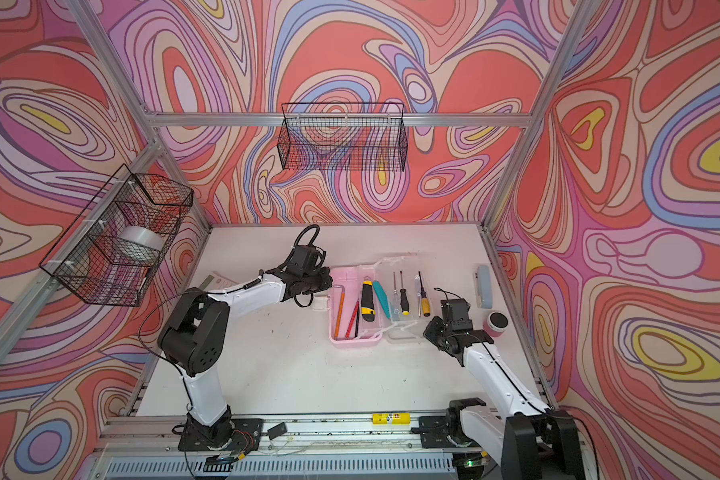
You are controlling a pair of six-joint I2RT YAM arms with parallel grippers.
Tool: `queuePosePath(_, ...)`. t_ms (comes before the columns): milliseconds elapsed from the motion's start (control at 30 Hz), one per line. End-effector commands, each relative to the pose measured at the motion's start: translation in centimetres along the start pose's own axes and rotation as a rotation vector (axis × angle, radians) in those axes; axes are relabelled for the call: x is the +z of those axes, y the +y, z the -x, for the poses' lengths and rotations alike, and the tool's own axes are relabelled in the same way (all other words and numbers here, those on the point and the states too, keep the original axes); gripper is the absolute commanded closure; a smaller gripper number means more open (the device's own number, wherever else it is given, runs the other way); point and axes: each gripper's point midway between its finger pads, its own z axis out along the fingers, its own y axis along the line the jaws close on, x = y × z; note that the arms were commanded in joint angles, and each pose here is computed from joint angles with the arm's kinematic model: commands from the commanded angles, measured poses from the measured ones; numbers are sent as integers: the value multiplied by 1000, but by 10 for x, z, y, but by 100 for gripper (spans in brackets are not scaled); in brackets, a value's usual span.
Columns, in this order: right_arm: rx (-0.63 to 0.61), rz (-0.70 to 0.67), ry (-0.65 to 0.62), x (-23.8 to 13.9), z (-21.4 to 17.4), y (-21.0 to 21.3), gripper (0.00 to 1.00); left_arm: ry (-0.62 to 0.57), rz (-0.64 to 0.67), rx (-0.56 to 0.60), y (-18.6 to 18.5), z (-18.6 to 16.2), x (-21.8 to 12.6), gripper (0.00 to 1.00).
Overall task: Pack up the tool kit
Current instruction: 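Grasp the clear lid edge with the right gripper and raise it upright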
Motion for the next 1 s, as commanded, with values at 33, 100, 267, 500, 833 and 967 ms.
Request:
queuePosePath(33,-41,113,-177,-30,48,37,100,51,-76,30,-15,-12,-6,100)
queuePosePath(100,-43,123,-187,-35,51,40,100,49,-73,32,-15,-13,-7,100)
queuePosePath(267,-52,160,-207,-47,61,52,100,47,-87,37,-21,-12,-11,100)
queuePosePath(500,-94,200,-282,-83,76,69,100,45,-102,53,-32,-14,-15,100)
queuePosePath(833,-144,339,-303,-123,67,110,100,27,-111,54,-41,-9,-18,100)
queuePosePath(967,-200,355,-317,-136,59,130,100,21,-112,56,-43,-8,-20,100)
